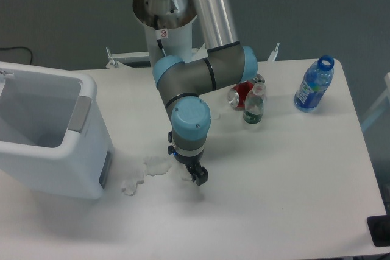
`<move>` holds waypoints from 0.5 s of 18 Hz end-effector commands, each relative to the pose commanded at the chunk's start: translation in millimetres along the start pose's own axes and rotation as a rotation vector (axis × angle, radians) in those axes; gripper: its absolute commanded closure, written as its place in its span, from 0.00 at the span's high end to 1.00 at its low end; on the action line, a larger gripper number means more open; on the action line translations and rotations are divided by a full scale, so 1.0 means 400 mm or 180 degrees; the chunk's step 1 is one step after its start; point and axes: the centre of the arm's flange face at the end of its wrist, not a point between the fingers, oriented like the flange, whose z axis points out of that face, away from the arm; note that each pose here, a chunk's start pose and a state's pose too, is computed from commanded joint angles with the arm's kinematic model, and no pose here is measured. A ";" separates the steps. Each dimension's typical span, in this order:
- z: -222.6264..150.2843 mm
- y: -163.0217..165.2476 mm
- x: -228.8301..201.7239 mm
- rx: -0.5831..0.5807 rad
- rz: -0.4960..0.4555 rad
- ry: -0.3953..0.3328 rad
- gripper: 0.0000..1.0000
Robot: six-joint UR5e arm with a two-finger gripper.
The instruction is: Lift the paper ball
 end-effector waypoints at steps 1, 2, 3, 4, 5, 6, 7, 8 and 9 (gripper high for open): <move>0.001 0.000 -0.002 0.0004 -0.0038 -0.0014 0.83; 0.000 -0.001 -0.002 0.0005 -0.0092 -0.0019 0.76; 0.003 -0.001 -0.002 0.0004 -0.0122 -0.0014 0.69; 0.004 -0.002 0.000 0.0003 -0.0127 -0.0010 0.61; 0.007 -0.002 0.000 0.0001 -0.0127 -0.0005 0.54; 0.005 -0.003 -0.001 0.0003 -0.0146 -0.0009 0.46; 0.005 -0.003 -0.001 0.0003 -0.0151 -0.0009 0.39; 0.005 -0.003 -0.001 0.0003 -0.0156 -0.0009 0.32; 0.004 -0.003 -0.002 0.0004 -0.0166 -0.0014 0.24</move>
